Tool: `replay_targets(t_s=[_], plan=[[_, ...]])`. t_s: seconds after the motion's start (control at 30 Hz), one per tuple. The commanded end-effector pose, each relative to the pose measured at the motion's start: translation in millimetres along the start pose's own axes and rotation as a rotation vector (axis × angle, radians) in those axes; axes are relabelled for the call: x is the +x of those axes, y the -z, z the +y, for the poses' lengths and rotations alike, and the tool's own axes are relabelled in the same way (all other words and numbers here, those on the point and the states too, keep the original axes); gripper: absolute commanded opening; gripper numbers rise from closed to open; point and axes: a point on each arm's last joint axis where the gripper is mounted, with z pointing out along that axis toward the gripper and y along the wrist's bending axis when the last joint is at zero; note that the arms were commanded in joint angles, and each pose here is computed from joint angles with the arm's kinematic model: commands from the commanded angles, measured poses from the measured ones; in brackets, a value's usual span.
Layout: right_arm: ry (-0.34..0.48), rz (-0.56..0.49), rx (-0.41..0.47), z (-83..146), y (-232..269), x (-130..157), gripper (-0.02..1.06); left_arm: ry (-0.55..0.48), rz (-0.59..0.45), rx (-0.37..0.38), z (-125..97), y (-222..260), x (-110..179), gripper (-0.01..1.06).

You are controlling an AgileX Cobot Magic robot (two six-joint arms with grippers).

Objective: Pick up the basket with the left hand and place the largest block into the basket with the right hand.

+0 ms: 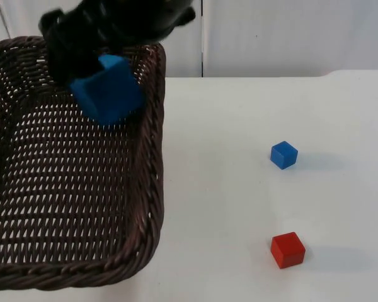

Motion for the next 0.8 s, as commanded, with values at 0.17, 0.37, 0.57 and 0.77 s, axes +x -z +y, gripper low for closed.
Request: replay_targets(t_s=[0.17,0.37,0.57,0.77], plan=[[0.024,-0.039,0.021,-2,53,-17,1.05,0.02,-0.019,0.036,-4,3,-1,0.0],[0.037,-0.011,0.034,-3,90,-19,1.05,0.02,-0.019,0.036,-4,3,-1,0.0],[0.031,-0.015,0.035,-3,112,-19,1.05,0.02,-0.019,0.036,-4,3,-1,0.0],[0.019,-0.054,0.037,-1,135,1,1.05,0.02,-0.019,0.036,-4,3,-1,0.0]])
